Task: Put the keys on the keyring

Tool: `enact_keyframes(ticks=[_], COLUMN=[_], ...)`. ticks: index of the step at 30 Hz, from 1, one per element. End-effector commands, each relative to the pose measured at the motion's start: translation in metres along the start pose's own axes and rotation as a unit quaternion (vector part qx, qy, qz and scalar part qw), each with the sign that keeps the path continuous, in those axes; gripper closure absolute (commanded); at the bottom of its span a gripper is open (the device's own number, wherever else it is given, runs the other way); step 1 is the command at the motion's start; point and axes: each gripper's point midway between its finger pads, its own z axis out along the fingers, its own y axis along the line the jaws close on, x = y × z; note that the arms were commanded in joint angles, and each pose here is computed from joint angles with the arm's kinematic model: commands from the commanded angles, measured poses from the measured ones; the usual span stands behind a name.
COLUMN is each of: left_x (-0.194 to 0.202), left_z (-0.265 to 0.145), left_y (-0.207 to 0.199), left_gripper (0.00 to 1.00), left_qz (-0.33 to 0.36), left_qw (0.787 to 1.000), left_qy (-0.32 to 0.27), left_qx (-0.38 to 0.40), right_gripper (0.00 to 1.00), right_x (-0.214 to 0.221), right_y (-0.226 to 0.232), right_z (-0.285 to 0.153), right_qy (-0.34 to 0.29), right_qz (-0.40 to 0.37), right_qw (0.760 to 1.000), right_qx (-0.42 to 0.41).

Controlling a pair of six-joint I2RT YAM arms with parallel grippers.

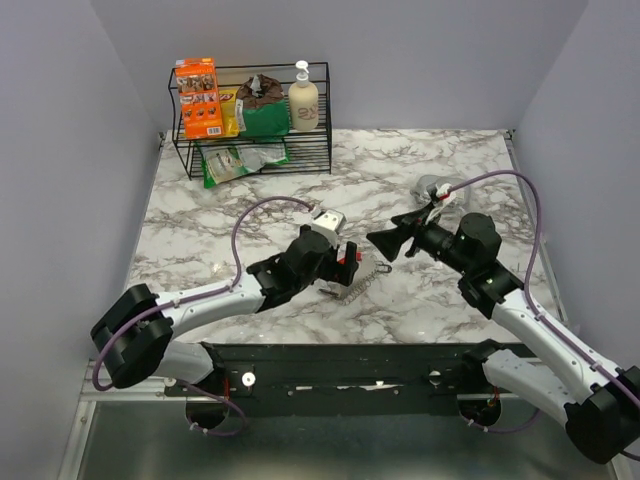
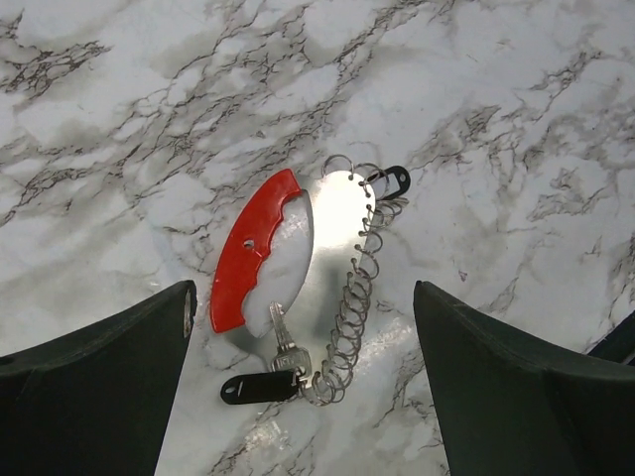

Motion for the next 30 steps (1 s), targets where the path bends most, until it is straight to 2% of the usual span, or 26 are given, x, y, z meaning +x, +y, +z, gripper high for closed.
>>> enact_keyframes(ticks=[1, 4, 7, 14, 17, 20, 25, 30], left_x=[-0.004, -0.006, -0.013, -0.025, -0.034, -0.042, -0.065, -0.085], left_z=[0.006, 0.012, 0.008, -0.03, -0.05, -0.07, -0.106, -0.125], left_y=[0.01, 0.032, 0.061, 0.142, 0.162, 0.173, 0.194, 0.182], left_gripper=[0.01, 0.01, 0.01, 0.01, 0.01, 0.01, 0.01, 0.01], left_qz=[-0.054, -0.101, -0.132, -0.165, -0.191, -0.214, -0.243, -0.227], left_qw=[0.998, 0.993, 0.99, 0.973, 0.968, 0.961, 0.947, 0.952], left_qy=[0.042, 0.06, 0.047, 0.013, -0.005, -0.032, -0.083, -0.12], left_qx=[0.003, -0.005, -0.029, -0.16, -0.165, -0.172, -0.194, -0.165], right_gripper=[0.0, 0.0, 0.0, 0.0, 0.0, 0.0, 0.0, 0.0], right_x=[0.017, 0.029, 0.039, 0.062, 0.068, 0.078, 0.08, 0.075], right_y=[-0.088, -0.112, -0.122, -0.13, -0.128, -0.126, -0.123, -0.12], right_z=[-0.025, -0.039, -0.044, -0.04, -0.034, -0.035, -0.035, -0.036], right_qy=[-0.015, -0.014, -0.001, 0.046, 0.062, 0.086, 0.087, 0.08], right_qz=[0.05, 0.057, 0.059, 0.062, 0.068, 0.076, 0.08, 0.078], right_qw=[0.965, 0.943, 0.933, 0.929, 0.933, 0.933, 0.935, 0.938], right_qx=[0.257, 0.329, 0.355, 0.362, 0.347, 0.342, 0.333, 0.328])
